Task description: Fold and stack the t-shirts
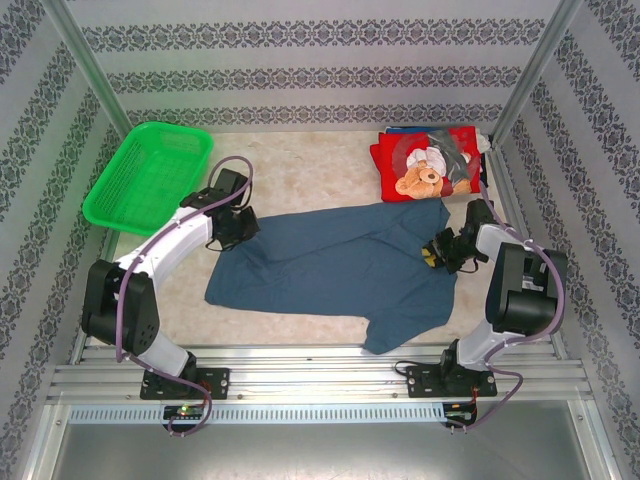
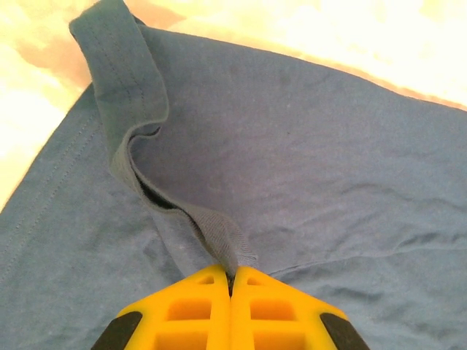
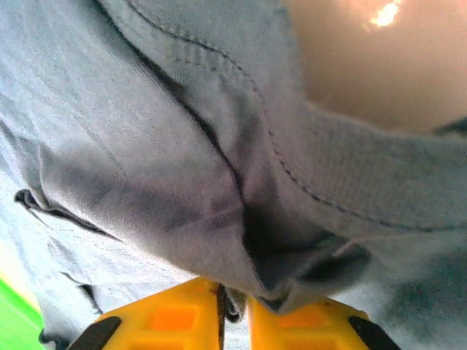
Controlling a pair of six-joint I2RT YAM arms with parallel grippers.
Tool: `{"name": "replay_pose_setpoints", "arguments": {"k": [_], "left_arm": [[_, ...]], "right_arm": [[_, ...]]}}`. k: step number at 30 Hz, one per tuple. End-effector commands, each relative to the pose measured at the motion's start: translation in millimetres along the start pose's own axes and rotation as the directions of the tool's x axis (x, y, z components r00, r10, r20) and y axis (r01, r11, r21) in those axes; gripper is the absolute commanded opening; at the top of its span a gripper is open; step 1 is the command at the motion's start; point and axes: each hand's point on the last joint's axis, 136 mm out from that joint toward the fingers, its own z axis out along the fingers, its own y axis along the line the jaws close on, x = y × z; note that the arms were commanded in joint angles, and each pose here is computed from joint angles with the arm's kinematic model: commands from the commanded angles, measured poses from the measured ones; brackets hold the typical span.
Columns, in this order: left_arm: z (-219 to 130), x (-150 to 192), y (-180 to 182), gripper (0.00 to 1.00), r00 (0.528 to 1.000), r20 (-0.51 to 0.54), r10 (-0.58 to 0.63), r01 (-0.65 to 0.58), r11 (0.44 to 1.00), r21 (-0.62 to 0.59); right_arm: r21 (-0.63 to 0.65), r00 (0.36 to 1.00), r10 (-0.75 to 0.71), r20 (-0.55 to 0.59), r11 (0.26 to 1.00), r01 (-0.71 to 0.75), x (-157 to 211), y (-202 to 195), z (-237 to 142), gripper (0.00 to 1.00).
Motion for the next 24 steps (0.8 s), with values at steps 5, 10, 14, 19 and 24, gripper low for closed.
{"name": "replay_pose_setpoints", "arguments": {"k": [5,10,14,19,24], "left_arm": [[-35.7,-47.2,-15.2,0.00,0.991,0.133,-0.013,0.003,0.997,0.081],[-59.4,-92.0,-30.7,0.00,0.975,0.220,-0.027,-0.006,0.989,0.148],[-70.3,-126.5,-44.9,0.00,0.962,0.271,-0.033,-0.022,0.980,0.200],[-80.4,-167.3,-55.3,0.00,0.942,0.333,-0.029,-0.050,0.973,0.225],[-63.9,-189.8,-50.3,0.00,0.946,0.322,-0.031,-0.042,0.975,0.219]], "right_arm": [[-0.047,0.999,-0.017,0.034,0.999,0.019,-13.8,21.1,-12.9,0.00],[-0.093,0.994,-0.067,0.091,0.993,0.076,-18.6,43.1,-34.9,0.00],[-0.140,0.987,-0.106,0.124,0.982,0.123,-21.6,64.0,-51.3,0.00],[-0.180,0.973,-0.159,0.165,0.966,0.188,-27.6,89.5,-70.5,0.00],[-0.194,0.964,-0.192,0.182,0.954,0.226,-33.1,103.9,-78.1,0.00]]}}
